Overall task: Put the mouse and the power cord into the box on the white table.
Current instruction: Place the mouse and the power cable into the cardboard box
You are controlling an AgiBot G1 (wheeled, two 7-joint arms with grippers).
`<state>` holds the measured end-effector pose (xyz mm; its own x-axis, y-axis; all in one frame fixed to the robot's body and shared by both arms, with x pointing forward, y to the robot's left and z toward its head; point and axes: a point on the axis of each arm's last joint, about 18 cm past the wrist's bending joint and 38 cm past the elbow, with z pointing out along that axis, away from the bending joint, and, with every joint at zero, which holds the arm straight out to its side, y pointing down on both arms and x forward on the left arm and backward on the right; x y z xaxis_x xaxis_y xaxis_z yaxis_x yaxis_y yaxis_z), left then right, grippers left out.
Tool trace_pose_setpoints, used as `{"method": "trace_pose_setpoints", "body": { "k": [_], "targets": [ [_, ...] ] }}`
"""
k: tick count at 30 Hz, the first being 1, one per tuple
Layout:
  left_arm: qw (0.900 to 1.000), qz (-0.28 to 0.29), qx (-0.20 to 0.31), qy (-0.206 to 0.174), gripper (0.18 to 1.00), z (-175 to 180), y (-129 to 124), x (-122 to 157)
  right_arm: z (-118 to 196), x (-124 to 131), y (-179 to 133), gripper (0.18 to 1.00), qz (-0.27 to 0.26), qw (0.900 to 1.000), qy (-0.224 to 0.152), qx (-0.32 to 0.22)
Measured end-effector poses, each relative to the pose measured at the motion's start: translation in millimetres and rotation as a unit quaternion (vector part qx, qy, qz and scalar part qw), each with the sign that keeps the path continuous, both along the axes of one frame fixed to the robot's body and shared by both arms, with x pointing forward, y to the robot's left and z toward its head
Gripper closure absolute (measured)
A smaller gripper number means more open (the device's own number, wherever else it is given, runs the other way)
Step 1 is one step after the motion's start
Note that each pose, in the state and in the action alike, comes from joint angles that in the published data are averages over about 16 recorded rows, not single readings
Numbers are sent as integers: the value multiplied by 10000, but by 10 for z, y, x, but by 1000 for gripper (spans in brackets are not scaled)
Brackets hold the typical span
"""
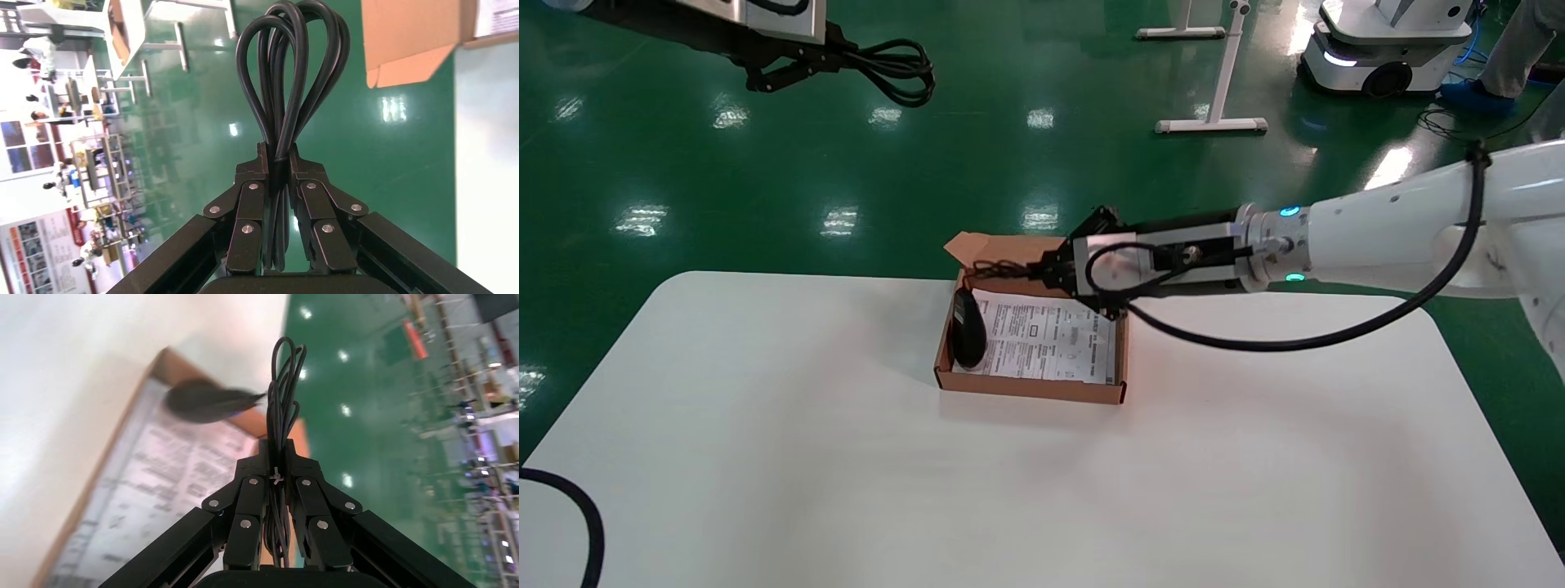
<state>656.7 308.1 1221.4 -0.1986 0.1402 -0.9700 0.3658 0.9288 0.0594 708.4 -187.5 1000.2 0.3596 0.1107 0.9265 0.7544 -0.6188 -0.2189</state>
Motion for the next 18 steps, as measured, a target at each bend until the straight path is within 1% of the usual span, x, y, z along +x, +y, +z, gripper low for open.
{"method": "trace_pose_setpoints", "body": {
  "k": [8, 11, 18],
  "targets": [
    [9998, -44, 22, 174, 951, -79, 17, -17, -213, 44, 42, 956, -47, 9995, 93, -295],
    [9996, -82, 30, 253, 951, -110, 12, -29, -248, 53, 48, 953, -62, 9993, 100, -345],
    [9988, -196, 59, 438, 951, -173, -22, -63, -261, 65, 54, 921, -92, 9992, 97, -373]
  ]
}}
